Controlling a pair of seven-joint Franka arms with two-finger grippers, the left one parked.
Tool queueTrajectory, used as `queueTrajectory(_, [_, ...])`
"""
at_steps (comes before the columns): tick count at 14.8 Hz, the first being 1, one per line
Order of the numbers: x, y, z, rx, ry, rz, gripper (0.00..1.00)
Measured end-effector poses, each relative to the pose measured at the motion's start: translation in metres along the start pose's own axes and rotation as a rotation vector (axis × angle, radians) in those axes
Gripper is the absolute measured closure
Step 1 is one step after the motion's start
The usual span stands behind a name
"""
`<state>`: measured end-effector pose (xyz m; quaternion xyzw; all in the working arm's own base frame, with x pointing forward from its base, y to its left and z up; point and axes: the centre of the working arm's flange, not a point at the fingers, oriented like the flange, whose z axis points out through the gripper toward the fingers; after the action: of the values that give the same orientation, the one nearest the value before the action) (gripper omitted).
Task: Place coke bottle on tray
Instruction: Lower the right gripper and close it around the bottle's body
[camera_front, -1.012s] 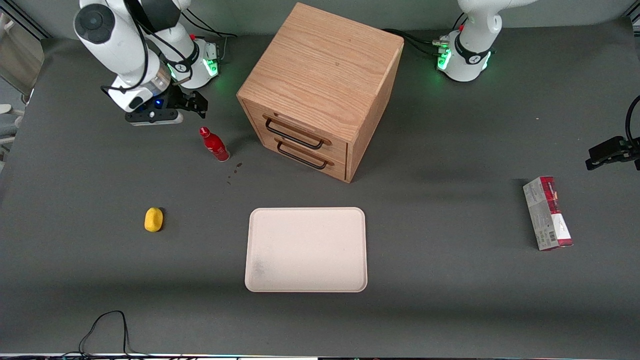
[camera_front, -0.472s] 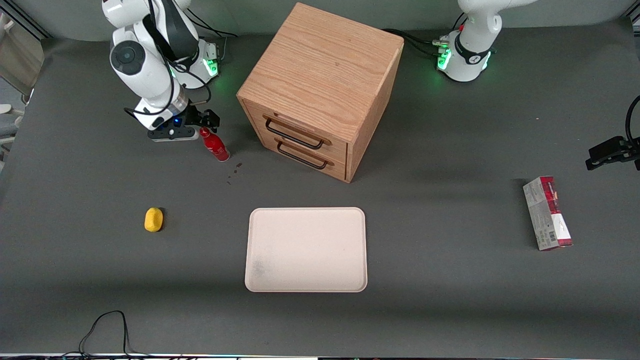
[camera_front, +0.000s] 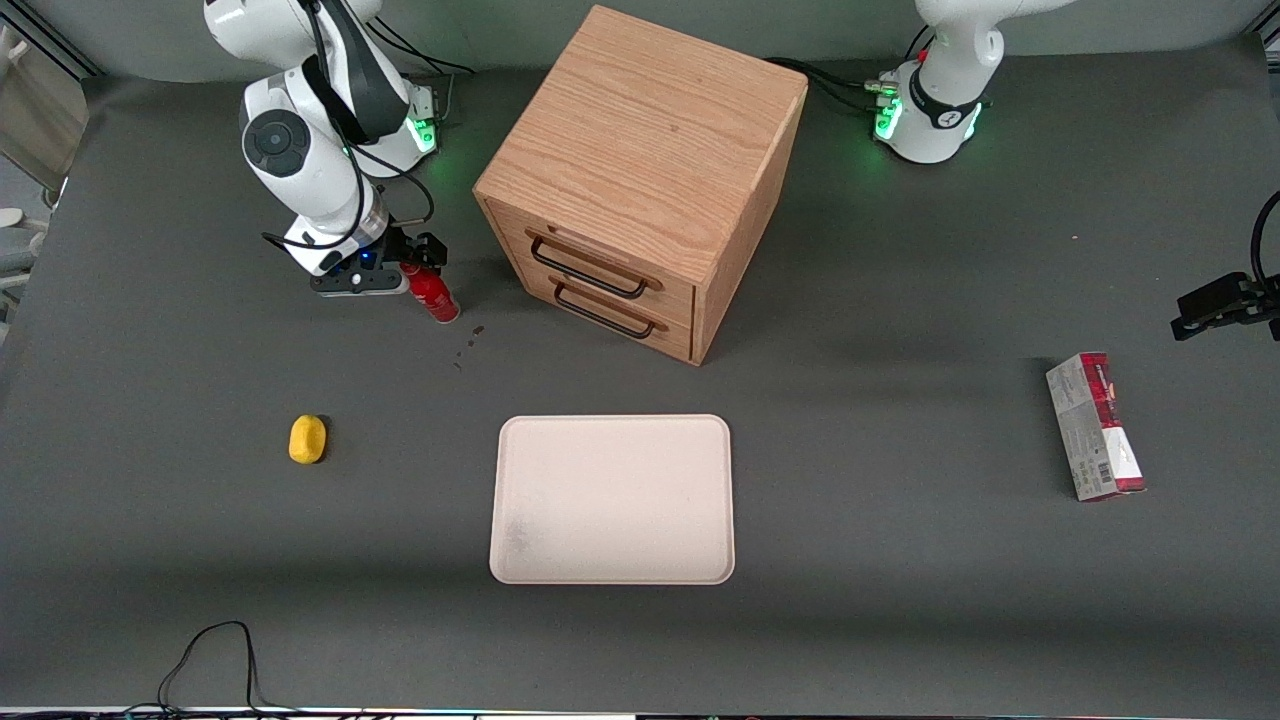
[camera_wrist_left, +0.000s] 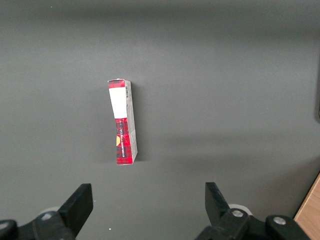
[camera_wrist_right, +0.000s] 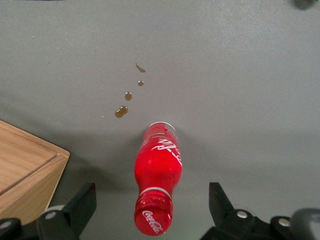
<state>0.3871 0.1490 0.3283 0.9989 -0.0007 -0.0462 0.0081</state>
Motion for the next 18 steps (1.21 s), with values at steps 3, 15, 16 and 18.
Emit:
queueTrajectory(3, [0.000, 0.000, 0.000, -0.001, -0.004, 0.001, 0.00])
queueTrajectory(15, [0.000, 0.000, -0.003, -0.009, -0.025, 0.001, 0.69])
queueTrajectory(16, [0.002, -0.001, -0.009, -0.012, -0.032, 0.001, 0.69])
queueTrajectory(18, [0.011, -0.004, -0.033, -0.016, -0.047, 0.002, 0.69])
